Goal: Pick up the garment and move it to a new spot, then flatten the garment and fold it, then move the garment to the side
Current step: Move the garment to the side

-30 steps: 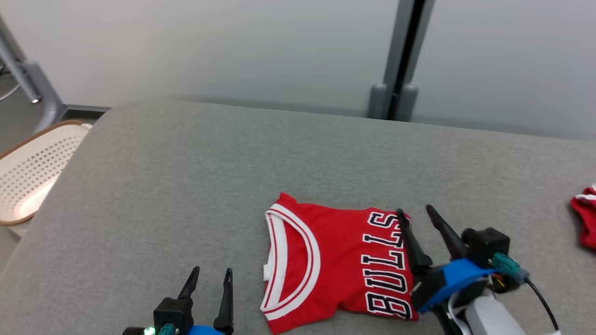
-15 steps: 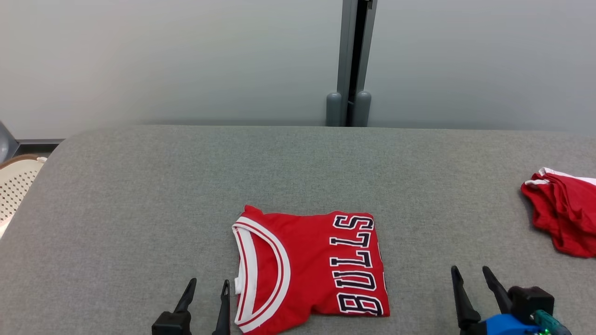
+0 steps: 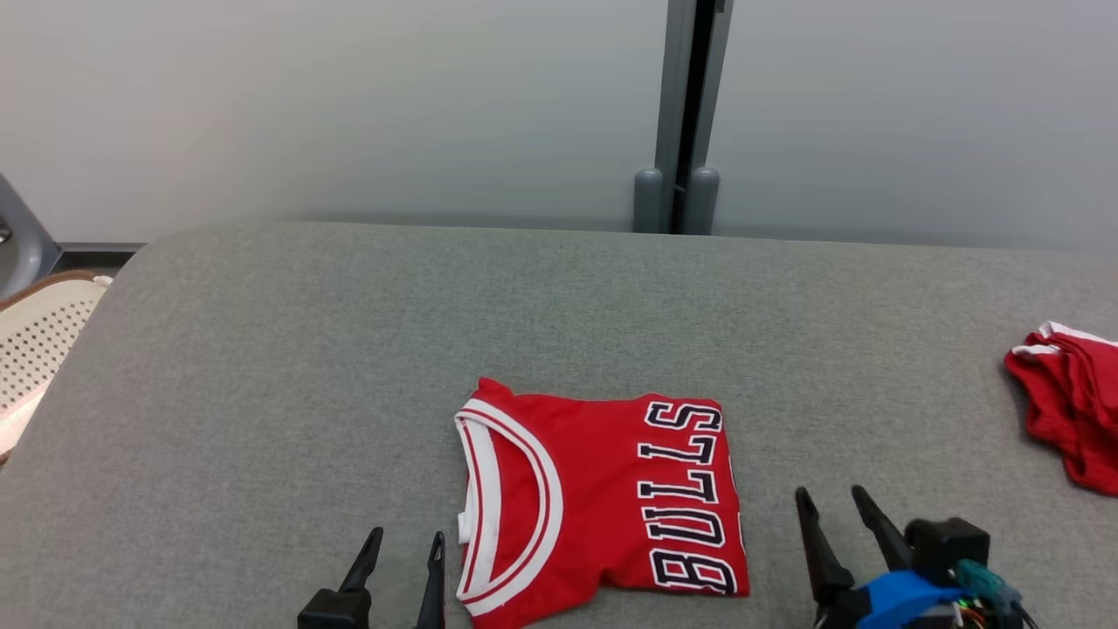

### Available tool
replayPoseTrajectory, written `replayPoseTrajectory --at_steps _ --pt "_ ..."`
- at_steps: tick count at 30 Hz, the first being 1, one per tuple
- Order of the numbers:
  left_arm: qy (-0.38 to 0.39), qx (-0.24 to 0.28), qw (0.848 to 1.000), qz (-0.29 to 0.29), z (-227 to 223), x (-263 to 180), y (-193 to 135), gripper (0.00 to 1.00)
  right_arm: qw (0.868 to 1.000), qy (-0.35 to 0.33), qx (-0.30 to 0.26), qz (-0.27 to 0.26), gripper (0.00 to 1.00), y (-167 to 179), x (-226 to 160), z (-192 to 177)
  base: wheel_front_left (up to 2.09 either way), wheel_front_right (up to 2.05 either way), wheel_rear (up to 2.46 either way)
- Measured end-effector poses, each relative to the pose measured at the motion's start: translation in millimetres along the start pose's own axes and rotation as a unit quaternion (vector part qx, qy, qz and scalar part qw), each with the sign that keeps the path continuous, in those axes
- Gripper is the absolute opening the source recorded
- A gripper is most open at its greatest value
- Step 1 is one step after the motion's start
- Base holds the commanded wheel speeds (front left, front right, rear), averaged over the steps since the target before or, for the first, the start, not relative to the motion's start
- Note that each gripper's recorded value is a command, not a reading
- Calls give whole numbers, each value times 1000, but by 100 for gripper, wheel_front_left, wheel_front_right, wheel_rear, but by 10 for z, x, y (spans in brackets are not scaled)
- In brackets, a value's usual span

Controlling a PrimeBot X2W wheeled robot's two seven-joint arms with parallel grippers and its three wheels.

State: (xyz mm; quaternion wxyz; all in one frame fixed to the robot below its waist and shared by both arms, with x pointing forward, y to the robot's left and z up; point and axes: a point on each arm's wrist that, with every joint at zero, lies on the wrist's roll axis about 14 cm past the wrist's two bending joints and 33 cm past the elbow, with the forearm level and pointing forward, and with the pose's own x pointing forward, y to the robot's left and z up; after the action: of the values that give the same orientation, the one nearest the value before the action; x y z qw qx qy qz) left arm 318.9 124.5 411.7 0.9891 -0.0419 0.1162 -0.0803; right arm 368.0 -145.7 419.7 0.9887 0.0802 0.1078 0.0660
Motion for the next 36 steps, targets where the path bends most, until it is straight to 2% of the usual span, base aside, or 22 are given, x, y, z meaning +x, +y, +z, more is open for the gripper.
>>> replayPoseTrajectory --at_steps 5,8,12,18,19,20,24,28,32,36 --pt "3 -3 1000 14 -31 -49 87 100 999 -1 6 54 100 367 291 111 0 0 0" --pt "11 -3 1000 24 -79 -84 146 100 997 18 -2 79 100 536 414 59 0 0 0" --pt "17 -6 999 34 -125 -123 203 100 991 94 -39 93 100 586 452 -282 0 0 0" --pt "20 -13 999 46 -140 -131 270 100 983 157 -43 87 100 546 462 -560 0 0 0" --pt "20 -13 999 47 -143 -132 275 100 982 161 -39 88 60 560 464 -575 0 0 0" --pt "21 -13 999 47 -146 -129 274 100 982 163 -38 89 0 566 467 -583 0 0 0" --pt "21 -10 999 46 -139 -97 280 100 984 155 -27 79 0 522 461 -562 0 0 0" --pt "19 -4 999 26 -109 -7 186 100 989 141 -10 46 0 317 422 -508 0 0 0" --pt "25 1 1000 -16 -118 128 -37 100 991 133 5 0 0 9 301 -493 0 0 0" --pt "29 5 997 -77 -113 283 -390 100 990 125 19 -57 0 -364 95 -495 0 0 0"
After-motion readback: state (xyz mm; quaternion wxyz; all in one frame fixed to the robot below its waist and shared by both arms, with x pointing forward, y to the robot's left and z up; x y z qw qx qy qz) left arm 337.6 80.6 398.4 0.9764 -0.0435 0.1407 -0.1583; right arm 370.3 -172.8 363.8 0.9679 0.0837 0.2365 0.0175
